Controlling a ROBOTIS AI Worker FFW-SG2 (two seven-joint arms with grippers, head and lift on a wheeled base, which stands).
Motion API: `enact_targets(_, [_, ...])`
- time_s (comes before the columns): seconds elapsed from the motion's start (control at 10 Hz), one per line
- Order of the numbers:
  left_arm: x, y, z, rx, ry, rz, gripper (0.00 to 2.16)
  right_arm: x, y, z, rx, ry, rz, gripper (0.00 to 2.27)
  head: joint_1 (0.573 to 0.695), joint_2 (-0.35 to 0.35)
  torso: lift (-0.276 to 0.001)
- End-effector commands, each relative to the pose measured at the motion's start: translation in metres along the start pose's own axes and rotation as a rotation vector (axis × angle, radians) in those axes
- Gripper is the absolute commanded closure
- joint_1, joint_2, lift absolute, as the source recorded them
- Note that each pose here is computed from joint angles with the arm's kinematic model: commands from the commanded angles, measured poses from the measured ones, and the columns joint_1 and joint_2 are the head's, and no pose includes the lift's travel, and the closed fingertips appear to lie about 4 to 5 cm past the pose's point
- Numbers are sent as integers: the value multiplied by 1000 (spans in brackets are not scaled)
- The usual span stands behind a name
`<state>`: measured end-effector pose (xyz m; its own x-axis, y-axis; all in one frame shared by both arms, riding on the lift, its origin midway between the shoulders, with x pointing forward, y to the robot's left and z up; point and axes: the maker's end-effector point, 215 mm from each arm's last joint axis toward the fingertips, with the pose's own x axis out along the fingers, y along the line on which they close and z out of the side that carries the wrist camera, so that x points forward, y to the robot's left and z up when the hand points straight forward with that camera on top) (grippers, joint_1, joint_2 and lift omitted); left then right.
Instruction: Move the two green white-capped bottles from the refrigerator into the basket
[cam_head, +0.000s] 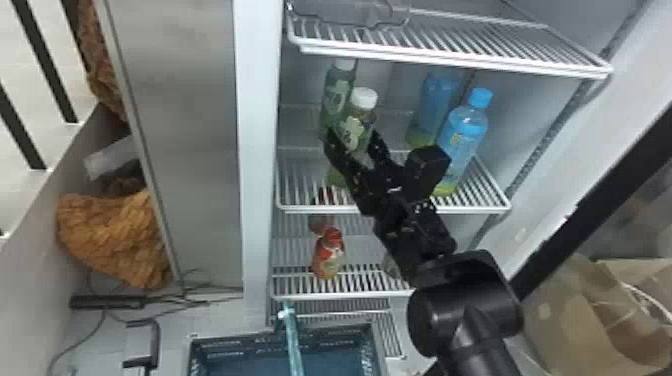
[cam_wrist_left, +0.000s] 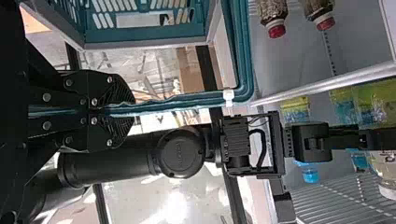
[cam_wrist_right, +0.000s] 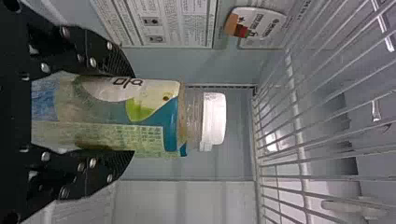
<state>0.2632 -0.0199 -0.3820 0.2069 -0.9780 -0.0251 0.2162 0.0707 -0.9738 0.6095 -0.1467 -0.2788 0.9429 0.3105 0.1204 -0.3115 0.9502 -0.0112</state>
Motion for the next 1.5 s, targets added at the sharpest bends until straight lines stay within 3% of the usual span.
enact_targets(0.0, [0,-1,0,1,0,-2,1174,-3,2,4,0,-9,2,1023,695,-212,-4])
enact_targets(0.7, [-1,0,0,-5,-5,-3,1174,-51,16,46,66,-45,31,1023,695,-230,-4])
enact_targets(1.4, [-2,0,-1,-9,-11,-2,1174,-147,49,68,98,106,86,1023,695,-253,-4])
